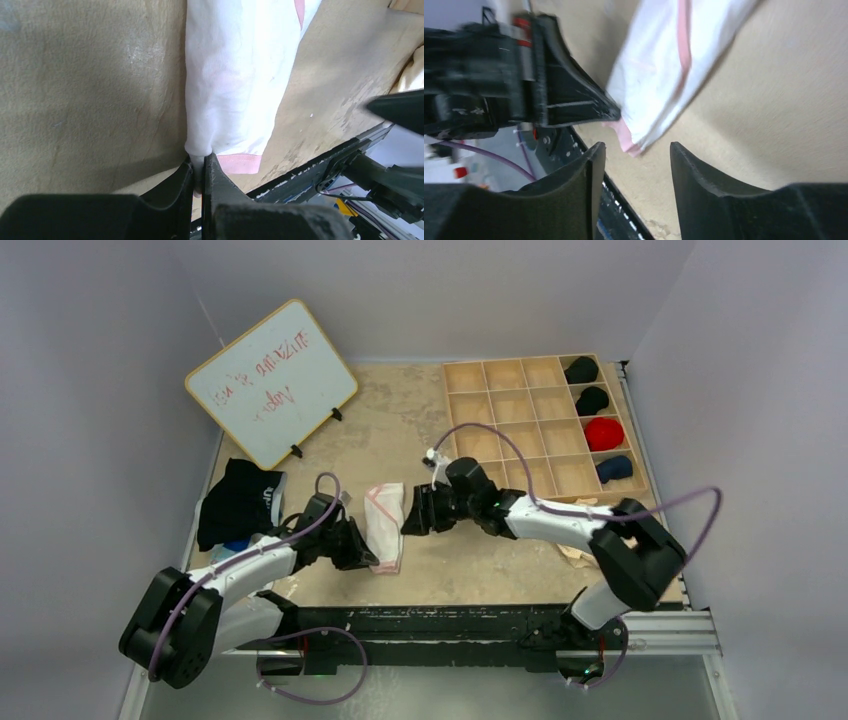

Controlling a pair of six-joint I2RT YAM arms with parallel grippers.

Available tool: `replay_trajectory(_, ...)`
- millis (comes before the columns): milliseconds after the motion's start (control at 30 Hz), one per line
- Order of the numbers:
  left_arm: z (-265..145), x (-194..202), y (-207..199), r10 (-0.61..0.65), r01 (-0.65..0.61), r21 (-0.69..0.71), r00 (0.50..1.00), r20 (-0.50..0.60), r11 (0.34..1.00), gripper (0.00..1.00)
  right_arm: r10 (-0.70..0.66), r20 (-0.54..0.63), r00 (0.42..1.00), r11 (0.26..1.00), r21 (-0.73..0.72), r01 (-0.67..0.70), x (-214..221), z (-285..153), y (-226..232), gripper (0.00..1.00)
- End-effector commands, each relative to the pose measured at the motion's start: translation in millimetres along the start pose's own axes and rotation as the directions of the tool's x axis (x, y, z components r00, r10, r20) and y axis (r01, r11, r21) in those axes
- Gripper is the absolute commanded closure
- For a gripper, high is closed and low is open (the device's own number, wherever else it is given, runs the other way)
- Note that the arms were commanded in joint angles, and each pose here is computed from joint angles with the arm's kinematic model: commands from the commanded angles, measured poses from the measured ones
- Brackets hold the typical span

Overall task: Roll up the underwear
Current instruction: Roll the underwear to the center of the board.

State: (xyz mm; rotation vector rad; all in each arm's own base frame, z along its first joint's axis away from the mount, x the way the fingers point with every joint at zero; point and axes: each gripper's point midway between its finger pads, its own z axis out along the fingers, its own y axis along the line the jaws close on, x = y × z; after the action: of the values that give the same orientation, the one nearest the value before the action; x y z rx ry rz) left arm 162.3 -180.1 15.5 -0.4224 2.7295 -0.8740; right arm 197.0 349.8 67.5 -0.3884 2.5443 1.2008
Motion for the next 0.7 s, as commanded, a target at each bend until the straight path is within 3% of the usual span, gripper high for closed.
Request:
replay_trajectory(0,-5,-9,-6,0.048,-0.048,0.001,0.998,0.033,0.999,1.00,-0.377,0.252,0.891,0.926,0.126,0.356,-63,-46,17,0.41)
replay_trajectory(67,-6,-8,-5,0.050,-0.050,0.000,0.998,0.032,0.999,1.00,-0.456,0.311,0.834,0.890,0.154,0.429,-75,-65,29,0.29)
replay_trajectory(133,-6,-8,-5,0.049,-0.049,-0.003,0.998,0.033,0.999,1.00,-0.482,0.361,0.798,0.876,0.188,0.444,-84,-82,36,0.03)
replay_trajectory(300,-7,-9,-8,0.052,-0.052,0.003,0.998,0.032,0.999,1.00,-0.513,0.457,0.726,0.858,0.251,0.448,-101,-94,34,0.01)
replay_trajectory(400,-7,-10,-9,0.054,-0.055,0.002,0.998,0.028,0.999,1.00,-0.655,0.421,0.627,0.748,0.244,0.618,-96,-81,35,0.01)
replay_trajectory(467,-7,-10,-9,0.056,-0.056,0.000,0.998,0.023,0.998,1.00,-0.752,0.385,0.534,0.624,0.155,0.766,-74,-67,42,0.01)
replay_trajectory(533,-7,-10,-10,0.057,-0.057,0.000,0.998,0.021,0.998,1.00,-0.856,0.371,0.360,0.413,0.074,0.908,-43,-56,48,0.01)
replay_trajectory(567,-7,-10,-9,0.057,-0.057,0.000,0.998,0.019,0.998,1.00,-0.906,0.359,0.222,0.270,0.088,0.959,-31,-51,47,0.01)
replay_trajectory(667,-7,-9,-9,0.063,-0.063,-0.002,0.998,0.014,0.998,1.00,-0.969,0.247,-0.006,0.024,0.115,0.993,-9,-29,29,0.06)
